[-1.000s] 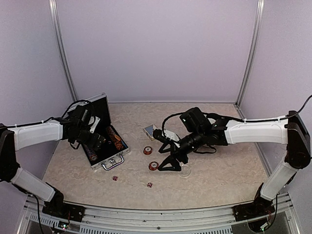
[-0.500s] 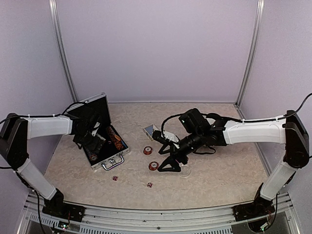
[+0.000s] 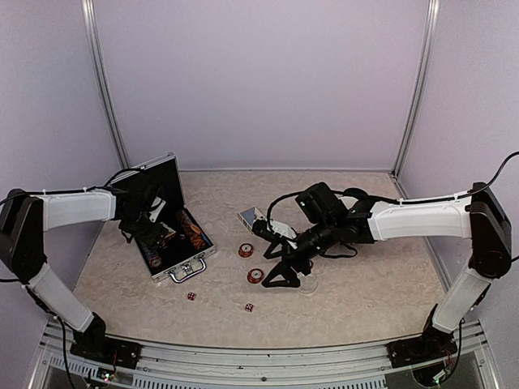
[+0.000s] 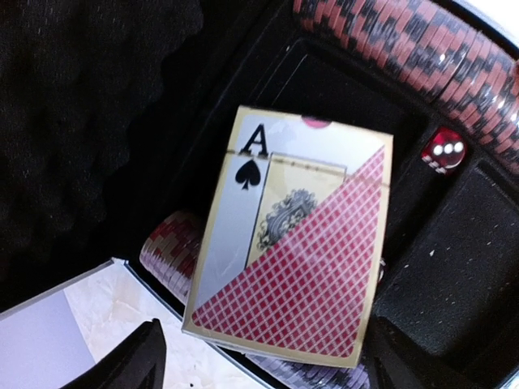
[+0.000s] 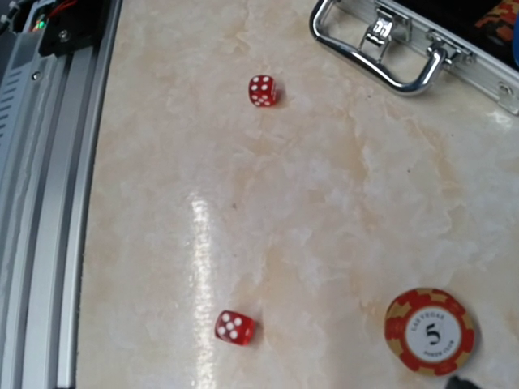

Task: Pack up texas hold em set
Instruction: Adjust the poker case in the slot.

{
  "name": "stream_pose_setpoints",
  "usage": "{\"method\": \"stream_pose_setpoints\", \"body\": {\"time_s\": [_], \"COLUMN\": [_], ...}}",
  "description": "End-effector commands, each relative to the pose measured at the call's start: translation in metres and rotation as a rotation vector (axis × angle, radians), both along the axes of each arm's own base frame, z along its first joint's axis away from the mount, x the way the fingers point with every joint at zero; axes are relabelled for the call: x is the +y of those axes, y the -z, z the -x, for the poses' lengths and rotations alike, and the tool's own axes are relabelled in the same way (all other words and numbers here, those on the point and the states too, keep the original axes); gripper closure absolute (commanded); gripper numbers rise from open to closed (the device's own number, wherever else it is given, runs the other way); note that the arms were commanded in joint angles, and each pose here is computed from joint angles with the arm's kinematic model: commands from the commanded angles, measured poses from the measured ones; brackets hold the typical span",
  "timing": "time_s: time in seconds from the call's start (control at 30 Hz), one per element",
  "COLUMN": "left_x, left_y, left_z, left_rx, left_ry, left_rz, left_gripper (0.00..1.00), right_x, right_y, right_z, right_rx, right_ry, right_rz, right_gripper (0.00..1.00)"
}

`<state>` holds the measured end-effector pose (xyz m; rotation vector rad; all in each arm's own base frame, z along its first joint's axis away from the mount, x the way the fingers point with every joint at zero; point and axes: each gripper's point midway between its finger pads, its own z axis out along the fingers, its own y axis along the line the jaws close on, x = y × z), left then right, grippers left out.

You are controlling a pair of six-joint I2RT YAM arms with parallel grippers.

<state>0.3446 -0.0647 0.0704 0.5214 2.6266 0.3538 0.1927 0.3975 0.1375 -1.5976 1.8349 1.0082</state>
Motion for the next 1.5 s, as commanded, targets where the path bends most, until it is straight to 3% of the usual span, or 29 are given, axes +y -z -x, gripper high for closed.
{"method": "stream_pose_setpoints", "body": {"time_s": [0.0,0.27,0.77,1.07,1.47], "left_x": [-0.011,-0.01,-0.009,-0.012,-0.011], "left_y": [-0.008,-0.004,0.0,0.011,0.007], "left_z": [-0.019,-0.025,-0.015,-0.009,-0.005], "left_rx": [-0.03,0.005,0.024,0.068,0.052], "left_ry": [0.055,0.07,0.159,0.192,0.207], "left_rz": [0.026,0.002,-0.054,-0.061,-0.083], "left_gripper": [0.2,0.28,0.16,0.26,0.32], "right_x": [0.003,0.003,0.003,0.002,0.002], "right_y": [0.0,0.003,0.007,0.009,0.012], "right_z": [0.002,0.002,0.001,0.0,0.0], "right_rx": [0.003,0.001,0.004,0.002,0.007], "right_ry": [-0.014,-0.014,-0.009,-0.004,-0.005], "right_rz": [0.004,0.013,0.026,0.034,0.041], "right_gripper": [0.01,0.01,0.01,0.01,0.01]}}
